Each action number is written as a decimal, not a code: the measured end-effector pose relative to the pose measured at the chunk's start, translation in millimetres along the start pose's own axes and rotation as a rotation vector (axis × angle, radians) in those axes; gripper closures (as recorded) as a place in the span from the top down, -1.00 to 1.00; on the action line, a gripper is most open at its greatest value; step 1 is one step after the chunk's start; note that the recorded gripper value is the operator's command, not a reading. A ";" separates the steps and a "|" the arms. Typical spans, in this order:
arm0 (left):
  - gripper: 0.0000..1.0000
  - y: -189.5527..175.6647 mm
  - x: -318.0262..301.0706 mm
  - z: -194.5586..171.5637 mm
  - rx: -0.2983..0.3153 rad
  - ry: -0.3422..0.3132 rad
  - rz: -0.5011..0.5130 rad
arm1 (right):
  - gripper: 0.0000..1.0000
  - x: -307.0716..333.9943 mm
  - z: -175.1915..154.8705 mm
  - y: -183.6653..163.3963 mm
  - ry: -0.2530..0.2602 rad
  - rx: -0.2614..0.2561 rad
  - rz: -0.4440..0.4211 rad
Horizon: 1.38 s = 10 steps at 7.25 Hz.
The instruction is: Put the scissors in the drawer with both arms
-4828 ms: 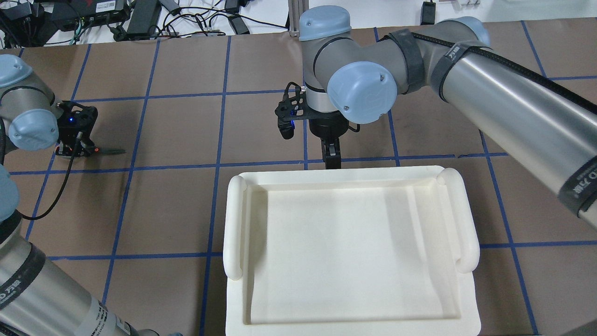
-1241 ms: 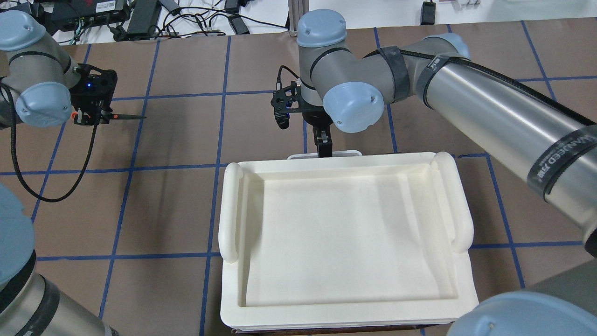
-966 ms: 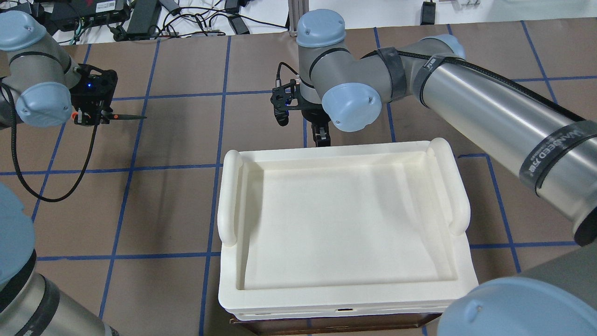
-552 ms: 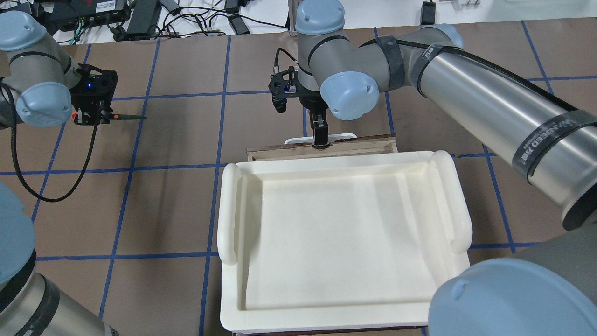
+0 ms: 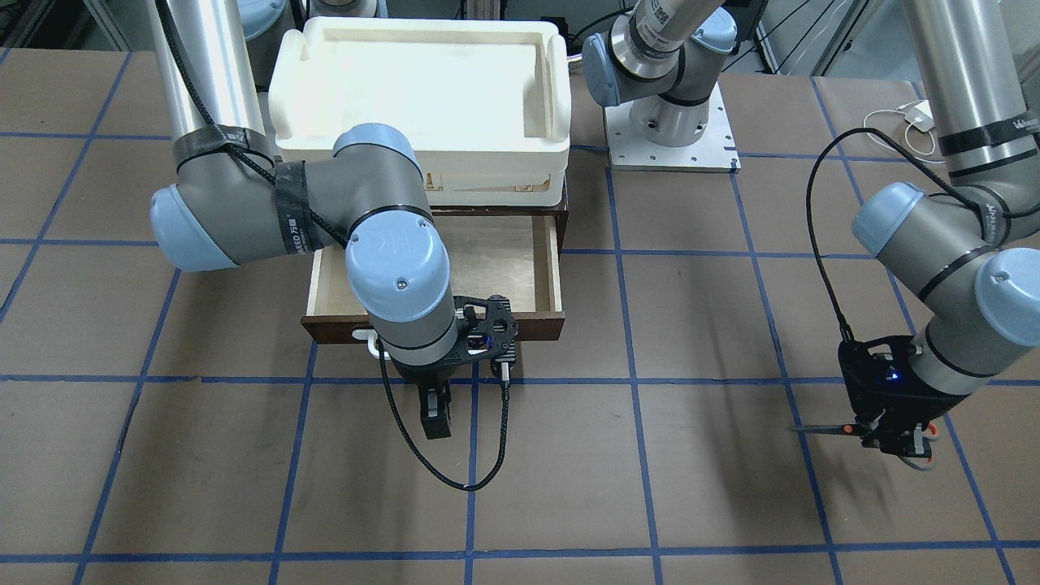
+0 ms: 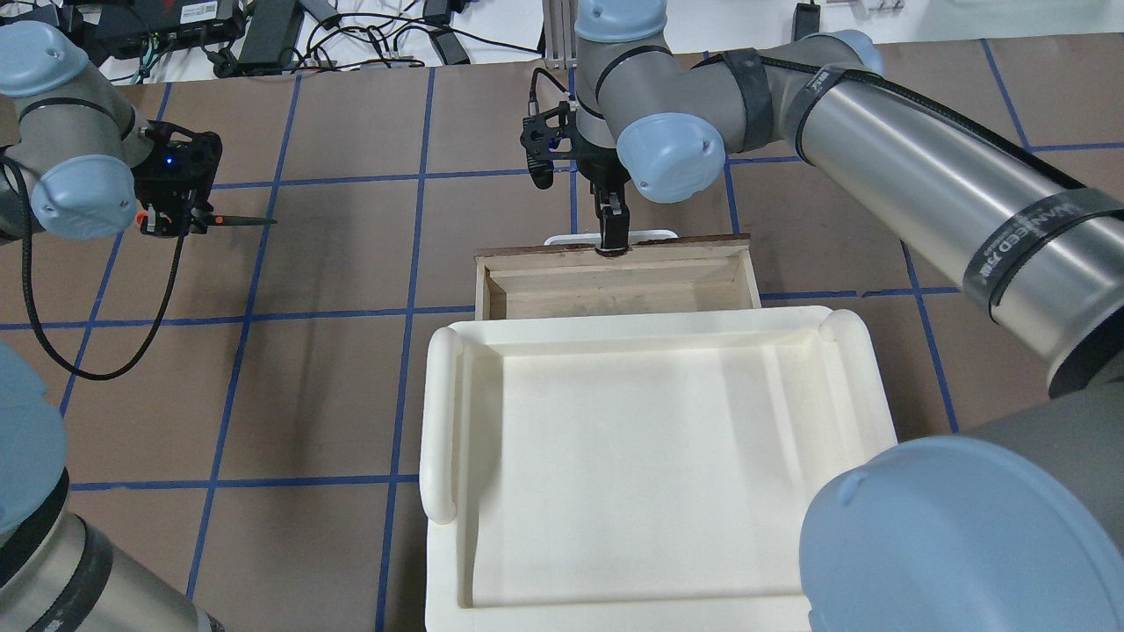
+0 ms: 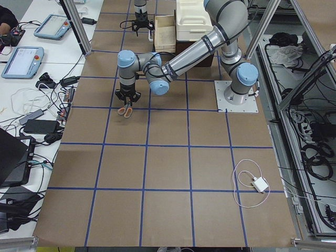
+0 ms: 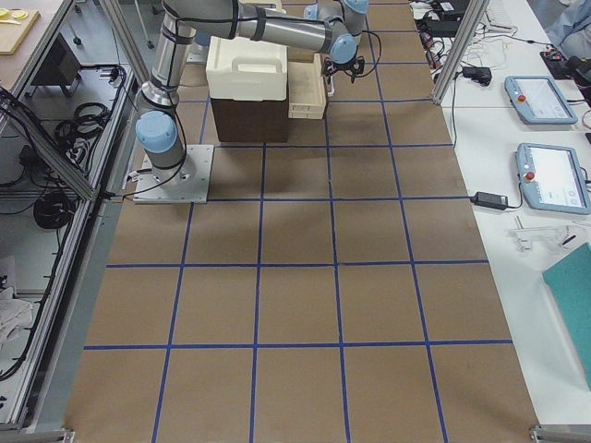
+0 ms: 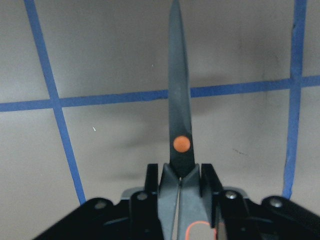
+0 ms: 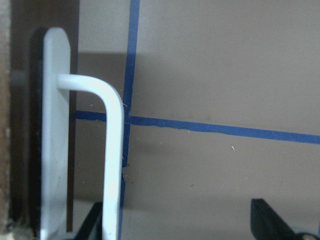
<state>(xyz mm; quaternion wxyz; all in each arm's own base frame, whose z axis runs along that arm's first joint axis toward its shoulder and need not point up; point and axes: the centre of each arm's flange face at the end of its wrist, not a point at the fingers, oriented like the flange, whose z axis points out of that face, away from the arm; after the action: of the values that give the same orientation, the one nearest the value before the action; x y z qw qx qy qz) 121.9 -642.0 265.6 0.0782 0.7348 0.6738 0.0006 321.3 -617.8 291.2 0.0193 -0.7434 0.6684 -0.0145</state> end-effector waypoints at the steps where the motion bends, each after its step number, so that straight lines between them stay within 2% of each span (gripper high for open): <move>1: -1.00 0.0 0.0 0.1 0.000 0.000 0.000 | 1.00 4.8 -0.5 0.7 0.007 0.004 0.000; 3: -1.00 0.1 0.0 0.1 -0.001 0.000 0.000 | 1.00 12.1 1.9 -0.1 0.023 0.013 -0.001; 7: -1.00 -0.2 -0.1 1.3 0.002 0.001 0.000 | 1.00 14.7 6.3 -0.5 0.023 0.017 0.004; 10: -1.00 -0.7 -0.2 2.1 0.008 0.001 0.000 | 1.00 11.1 -5.3 -2.4 0.027 0.037 0.026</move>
<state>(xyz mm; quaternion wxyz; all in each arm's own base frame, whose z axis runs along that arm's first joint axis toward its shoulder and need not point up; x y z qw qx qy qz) 121.4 -642.5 263.4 0.0750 0.7352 0.6737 -0.0016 324.6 -628.6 296.6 0.0242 -0.7339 0.6778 -0.0368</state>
